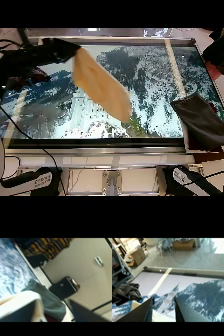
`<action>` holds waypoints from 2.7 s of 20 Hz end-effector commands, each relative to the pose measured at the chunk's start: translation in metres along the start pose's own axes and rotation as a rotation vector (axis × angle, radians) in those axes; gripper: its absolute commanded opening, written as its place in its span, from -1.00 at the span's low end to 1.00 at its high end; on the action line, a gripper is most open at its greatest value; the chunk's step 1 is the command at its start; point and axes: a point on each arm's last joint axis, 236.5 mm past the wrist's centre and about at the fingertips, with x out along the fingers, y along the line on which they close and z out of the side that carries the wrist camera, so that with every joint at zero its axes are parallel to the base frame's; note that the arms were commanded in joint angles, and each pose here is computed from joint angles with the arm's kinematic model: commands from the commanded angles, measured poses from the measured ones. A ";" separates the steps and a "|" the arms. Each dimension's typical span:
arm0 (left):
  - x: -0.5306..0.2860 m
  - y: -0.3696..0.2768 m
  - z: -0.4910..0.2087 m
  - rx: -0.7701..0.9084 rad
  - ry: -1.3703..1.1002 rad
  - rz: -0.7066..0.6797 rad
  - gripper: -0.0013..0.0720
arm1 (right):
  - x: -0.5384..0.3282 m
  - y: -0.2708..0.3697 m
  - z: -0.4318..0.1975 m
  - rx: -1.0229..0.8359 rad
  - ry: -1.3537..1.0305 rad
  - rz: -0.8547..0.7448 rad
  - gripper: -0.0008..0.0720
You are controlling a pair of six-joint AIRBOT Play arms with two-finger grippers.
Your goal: Fold the shirts.
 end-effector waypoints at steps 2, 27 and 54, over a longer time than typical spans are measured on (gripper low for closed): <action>0.036 0.017 -0.002 0.032 -0.038 0.095 0.97 | -0.010 -0.042 -0.067 -0.018 0.283 -0.163 -0.18; 0.153 0.301 -0.194 -0.177 0.231 0.592 0.97 | 0.086 -0.077 -0.504 0.415 0.931 -0.128 0.35; -0.085 -0.124 0.018 0.624 -0.101 0.417 -0.94 | -0.092 0.109 -0.093 -0.222 0.060 0.082 -0.93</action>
